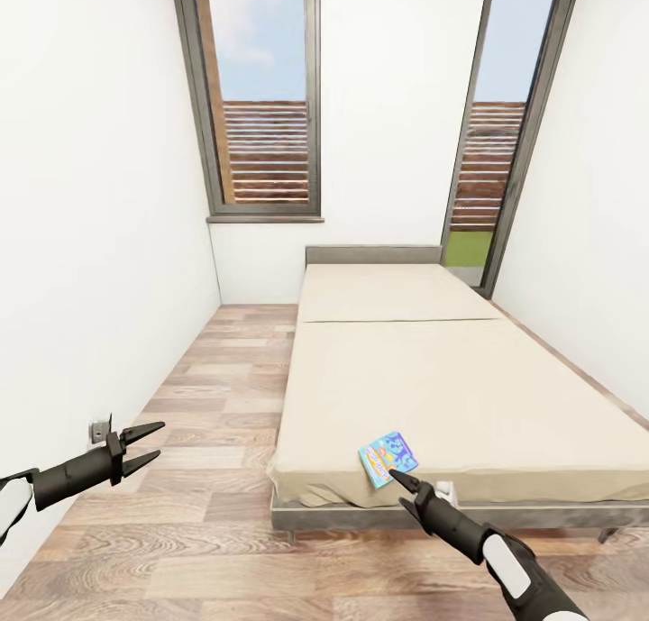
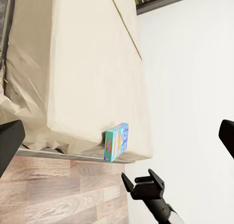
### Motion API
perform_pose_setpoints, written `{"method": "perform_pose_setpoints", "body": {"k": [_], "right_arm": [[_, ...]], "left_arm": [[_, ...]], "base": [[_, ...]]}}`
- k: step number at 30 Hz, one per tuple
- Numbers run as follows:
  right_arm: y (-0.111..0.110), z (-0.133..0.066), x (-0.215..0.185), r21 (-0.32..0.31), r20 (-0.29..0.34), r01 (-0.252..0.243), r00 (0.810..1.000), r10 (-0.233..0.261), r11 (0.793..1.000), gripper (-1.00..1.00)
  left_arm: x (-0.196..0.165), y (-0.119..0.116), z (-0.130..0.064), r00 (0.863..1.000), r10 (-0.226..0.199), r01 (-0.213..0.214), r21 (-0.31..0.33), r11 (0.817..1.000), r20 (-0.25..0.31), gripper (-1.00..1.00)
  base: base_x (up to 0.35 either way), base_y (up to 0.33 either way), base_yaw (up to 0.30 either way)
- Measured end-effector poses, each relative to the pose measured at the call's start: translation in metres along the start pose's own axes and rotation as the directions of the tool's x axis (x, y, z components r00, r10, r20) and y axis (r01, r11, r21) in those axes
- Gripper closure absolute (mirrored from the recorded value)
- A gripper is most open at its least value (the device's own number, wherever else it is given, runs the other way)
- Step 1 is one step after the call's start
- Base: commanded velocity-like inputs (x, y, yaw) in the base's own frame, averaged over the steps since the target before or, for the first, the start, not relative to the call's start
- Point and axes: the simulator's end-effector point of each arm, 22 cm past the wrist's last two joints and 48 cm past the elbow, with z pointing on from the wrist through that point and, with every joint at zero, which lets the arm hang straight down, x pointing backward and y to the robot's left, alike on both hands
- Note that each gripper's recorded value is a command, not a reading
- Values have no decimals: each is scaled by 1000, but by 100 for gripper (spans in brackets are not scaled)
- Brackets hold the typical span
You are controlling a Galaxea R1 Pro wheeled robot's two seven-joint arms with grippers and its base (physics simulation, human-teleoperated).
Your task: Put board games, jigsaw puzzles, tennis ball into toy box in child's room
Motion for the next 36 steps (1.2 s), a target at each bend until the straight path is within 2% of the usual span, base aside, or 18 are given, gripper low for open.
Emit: {"method": "perform_pose_setpoints", "body": {"k": [13, 36], "right_arm": [[-1, 0, -3, -13, 35, -46, 998, 46, 999, -100], [-3, -1, -3, -10, 36, -56, 998, 56, 998, -100]], "left_arm": [[0, 0, 0, 1000, 0, 0, 0, 1000, 0, -100], [0, 0, 0, 1000, -2, 2, 2, 1000, 0, -100]], "base": [[23, 29, 0], [10, 10, 0]]}}
